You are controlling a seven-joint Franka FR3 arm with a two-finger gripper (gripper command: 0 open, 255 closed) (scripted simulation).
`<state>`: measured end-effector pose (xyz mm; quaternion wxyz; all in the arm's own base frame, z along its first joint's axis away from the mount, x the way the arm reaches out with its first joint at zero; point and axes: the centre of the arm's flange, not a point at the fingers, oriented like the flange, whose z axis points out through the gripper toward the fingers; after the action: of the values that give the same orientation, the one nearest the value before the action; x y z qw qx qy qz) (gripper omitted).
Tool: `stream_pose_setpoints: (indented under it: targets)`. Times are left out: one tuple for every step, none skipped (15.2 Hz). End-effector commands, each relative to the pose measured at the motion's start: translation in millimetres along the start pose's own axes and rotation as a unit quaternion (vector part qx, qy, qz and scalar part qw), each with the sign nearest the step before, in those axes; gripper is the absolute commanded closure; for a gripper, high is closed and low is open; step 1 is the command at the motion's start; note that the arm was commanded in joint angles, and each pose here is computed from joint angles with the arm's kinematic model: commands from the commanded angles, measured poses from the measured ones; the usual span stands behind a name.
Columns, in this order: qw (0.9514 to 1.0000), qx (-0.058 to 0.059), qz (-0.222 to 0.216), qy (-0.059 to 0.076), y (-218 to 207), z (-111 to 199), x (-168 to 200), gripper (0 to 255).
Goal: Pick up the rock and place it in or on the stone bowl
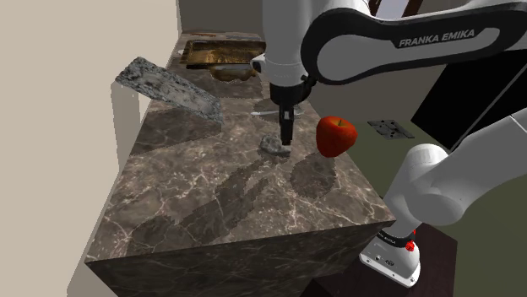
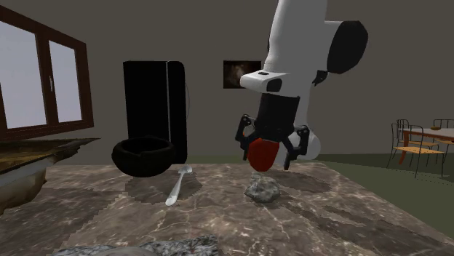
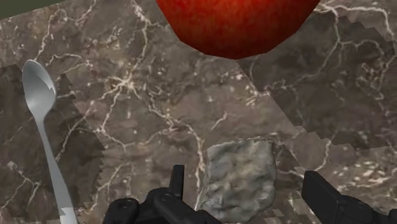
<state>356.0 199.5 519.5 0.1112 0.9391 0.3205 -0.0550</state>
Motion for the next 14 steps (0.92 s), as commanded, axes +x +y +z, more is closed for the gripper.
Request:
stream_pose_setpoints:
  targets:
    - [0.9999, 0.000, -0.011, -0.006, -8, 9, 5, 0]
    - [0.9999, 0.000, -0.011, -0.006, -8, 14, 5, 0]
    - [0.9999, 0.000, -0.011, -0.006, -8, 19, 5, 0]
    - [0.9999, 0.000, -0.011, -0.006, -8, 24, 5, 0]
    - [0.9999, 0.000, -0.011, -0.006, -8, 30, 5, 0]
    - [0.9999, 0.000, -0.011, -0.006, -8, 35, 5, 0]
    - [0.9999, 0.000, -0.011, -0.006, -8, 43, 5, 0]
    - [0.9999, 0.000, -0.011, -0.006, -8, 43, 5, 0]
    - [0.9999, 0.000, -0.011, -0.006, -8, 43, 5, 0]
    - [0.9999, 0.000, -0.011, -0.006, -8, 43, 5, 0]
    - [0.9999, 0.000, -0.011, -0.006, -8, 43, 5, 0]
    - [0.9999, 0.000, -0.011, -0.006, -8, 43, 5, 0]
    - [0.9999, 0.000, -0.011, -0.006, -8, 43, 5, 0]
    - [0.9999, 0.000, -0.011, -0.006, -8, 43, 5, 0]
